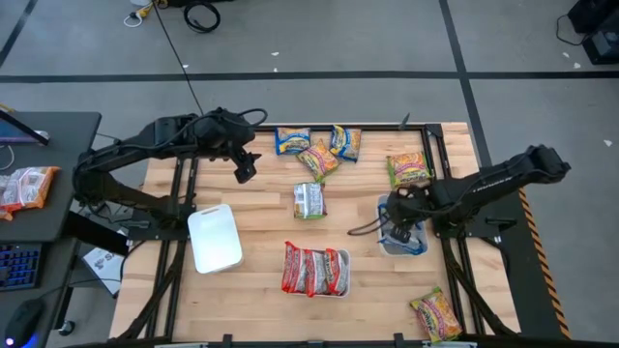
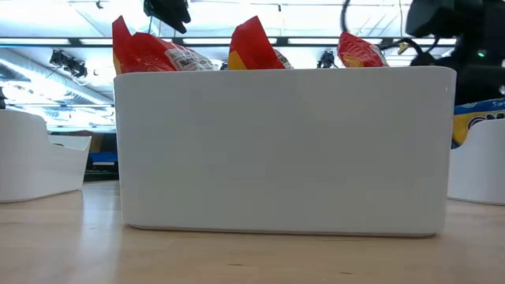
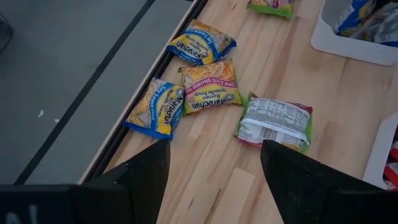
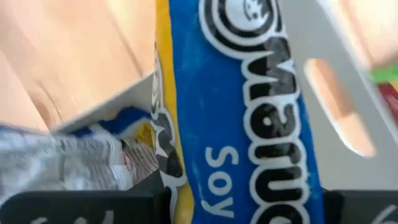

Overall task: Sort Maruchan noodles
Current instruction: Put the bottom blue noodle pack into the right white bin

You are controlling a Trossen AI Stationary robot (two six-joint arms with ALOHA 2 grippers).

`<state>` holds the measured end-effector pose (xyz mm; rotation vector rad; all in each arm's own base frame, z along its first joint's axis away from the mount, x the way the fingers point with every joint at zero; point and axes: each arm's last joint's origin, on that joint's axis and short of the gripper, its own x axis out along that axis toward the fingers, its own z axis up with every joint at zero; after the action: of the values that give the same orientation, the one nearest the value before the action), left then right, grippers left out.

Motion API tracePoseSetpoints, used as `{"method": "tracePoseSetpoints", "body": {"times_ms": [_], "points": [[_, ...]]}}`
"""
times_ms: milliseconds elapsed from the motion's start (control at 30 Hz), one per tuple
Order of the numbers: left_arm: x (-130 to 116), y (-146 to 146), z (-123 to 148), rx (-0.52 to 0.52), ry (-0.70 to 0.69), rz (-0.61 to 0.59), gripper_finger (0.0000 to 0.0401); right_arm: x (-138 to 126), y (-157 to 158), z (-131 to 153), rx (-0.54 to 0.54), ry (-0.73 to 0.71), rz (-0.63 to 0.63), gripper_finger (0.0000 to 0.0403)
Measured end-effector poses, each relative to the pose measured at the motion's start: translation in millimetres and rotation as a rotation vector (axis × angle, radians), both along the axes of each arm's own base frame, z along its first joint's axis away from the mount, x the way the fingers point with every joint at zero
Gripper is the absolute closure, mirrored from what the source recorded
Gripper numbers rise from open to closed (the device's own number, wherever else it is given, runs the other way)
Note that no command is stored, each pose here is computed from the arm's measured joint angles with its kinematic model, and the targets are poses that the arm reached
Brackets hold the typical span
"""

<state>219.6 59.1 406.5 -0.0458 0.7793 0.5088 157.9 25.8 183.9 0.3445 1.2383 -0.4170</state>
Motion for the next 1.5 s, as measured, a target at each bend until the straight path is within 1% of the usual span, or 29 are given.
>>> {"method": "tracePoseSetpoints", "body": {"times_ms": [100, 200, 333, 467, 600, 667, 767, 900, 1000, 1167, 1267, 1333, 1433, 1500], "points": [[0, 0, 0, -0.004, 0.005, 0.003, 0.0148, -5, 5, -15, -0.017, 0.018, 0.118, 0.0294], [-3, -1, -3, -0.024, 0.029, 0.014, 0.0148, -10, 9, -29, -0.006, 0.018, 0.195, 0.0294], [-2, -2, -3, -0.057, 0.018, 0.005, 0.0148, -10, 15, -33, 0.015, -0.017, 0.28, 0.0294], [10, -1, -3, -0.106, -0.044, -0.05, 0.0148, -10, 16, -33, 0.01, -0.015, 0.301, 0.0292], [29, 2, -12, -0.104, -0.03, -0.106, 0.0148, -12, 16, -32, 0.03, 0.021, 0.295, 0.0267], [39, 4, -17, -0.104, -0.024, -0.12, 0.0148, -14, 16, -29, 0.038, 0.06, 0.276, 0.0247], [58, 7, -28, -0.144, -0.026, -0.155, 0.0148, -12, 17, -19, 0.042, 0.076, 0.256, 0.0212], [89, 8, -45, -0.178, -0.057, -0.21, 0.0148, -11, 17, -6, 0.045, 0.097, 0.259, 0.0171], [114, 7, -63, -0.217, -0.068, -0.263, 0.0148, -8, 19, 4, 0.084, 0.094, 0.263, 0.0152], [154, -3, -102, -0.299, -0.055, -0.352, 0.0148, -4, 24, 23, 0.207, 0.089, 0.204, 0.0147], [174, -13, -125, -0.329, -0.045, -0.39, 0.0148, -2, 28, 39, 0.252, 0.074, 0.234, 0.0156], [187, -21, -140, -0.344, -0.046, -0.405, 0.0148, -1, 31, 52, 0.244, 0.058, 0.282, 0.0163], [204, -32, -159, -0.38, -0.081, -0.426, 0.0148, 1, 33, 70, 0.178, 0.015, 0.347, 0.0171], [215, -41, -170, -0.405, -0.119, -0.435, 0.0148, 2, 32, 76, 0.128, -0.002, 0.358, 0.0175]]}}
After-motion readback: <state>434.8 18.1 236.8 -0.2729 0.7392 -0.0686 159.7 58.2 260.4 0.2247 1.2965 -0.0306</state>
